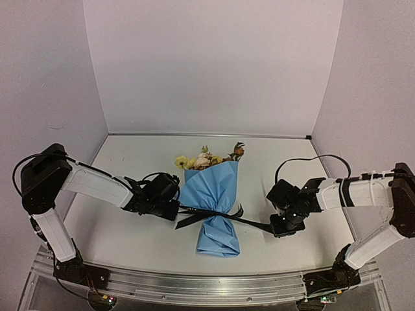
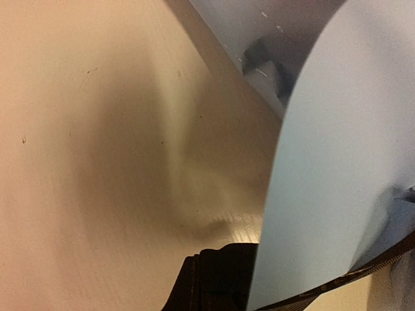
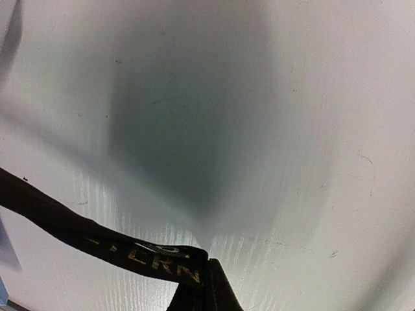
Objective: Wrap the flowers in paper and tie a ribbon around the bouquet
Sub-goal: Tie the half-tied ribbon around the folded bouquet.
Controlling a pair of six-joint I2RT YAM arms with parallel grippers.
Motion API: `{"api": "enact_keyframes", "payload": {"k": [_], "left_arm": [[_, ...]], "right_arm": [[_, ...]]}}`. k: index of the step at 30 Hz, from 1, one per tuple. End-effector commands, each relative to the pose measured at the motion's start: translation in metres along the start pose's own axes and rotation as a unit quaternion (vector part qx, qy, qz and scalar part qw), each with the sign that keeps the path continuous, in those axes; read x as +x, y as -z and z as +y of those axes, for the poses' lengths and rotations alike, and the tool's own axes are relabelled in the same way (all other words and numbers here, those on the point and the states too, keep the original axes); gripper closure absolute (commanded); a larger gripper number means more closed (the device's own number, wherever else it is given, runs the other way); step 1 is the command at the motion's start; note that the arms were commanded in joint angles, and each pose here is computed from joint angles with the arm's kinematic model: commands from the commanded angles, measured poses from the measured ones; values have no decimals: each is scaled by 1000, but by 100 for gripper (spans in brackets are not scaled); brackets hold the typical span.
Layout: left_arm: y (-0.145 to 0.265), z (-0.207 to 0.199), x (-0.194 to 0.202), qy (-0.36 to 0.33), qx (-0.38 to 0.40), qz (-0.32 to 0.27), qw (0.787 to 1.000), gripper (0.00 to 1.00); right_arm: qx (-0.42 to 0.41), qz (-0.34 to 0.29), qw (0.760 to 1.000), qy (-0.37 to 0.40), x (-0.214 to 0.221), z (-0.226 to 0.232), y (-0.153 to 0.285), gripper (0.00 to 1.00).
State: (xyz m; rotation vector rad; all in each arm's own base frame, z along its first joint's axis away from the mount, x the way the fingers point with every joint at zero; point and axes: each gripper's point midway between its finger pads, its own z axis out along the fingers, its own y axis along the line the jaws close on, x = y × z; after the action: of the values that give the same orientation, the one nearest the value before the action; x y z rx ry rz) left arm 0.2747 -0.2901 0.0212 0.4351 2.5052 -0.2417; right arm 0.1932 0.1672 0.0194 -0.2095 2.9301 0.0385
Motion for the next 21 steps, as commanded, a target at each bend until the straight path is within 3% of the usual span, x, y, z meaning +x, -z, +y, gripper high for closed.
{"api": "enact_keyframes", "payload": {"k": [1, 9, 21], "left_arm": [[12, 23, -14, 16, -52, -28, 998, 100], [18, 43, -20, 16, -52, -40, 998, 100], [8, 54, -9, 56, -30, -45, 997, 100]], "right_arm": [[47, 4, 999, -10, 0, -15, -1, 100], [109, -13, 994, -26, 4, -41, -3, 100], [135, -12, 990, -26, 12, -60, -7, 100]]}}
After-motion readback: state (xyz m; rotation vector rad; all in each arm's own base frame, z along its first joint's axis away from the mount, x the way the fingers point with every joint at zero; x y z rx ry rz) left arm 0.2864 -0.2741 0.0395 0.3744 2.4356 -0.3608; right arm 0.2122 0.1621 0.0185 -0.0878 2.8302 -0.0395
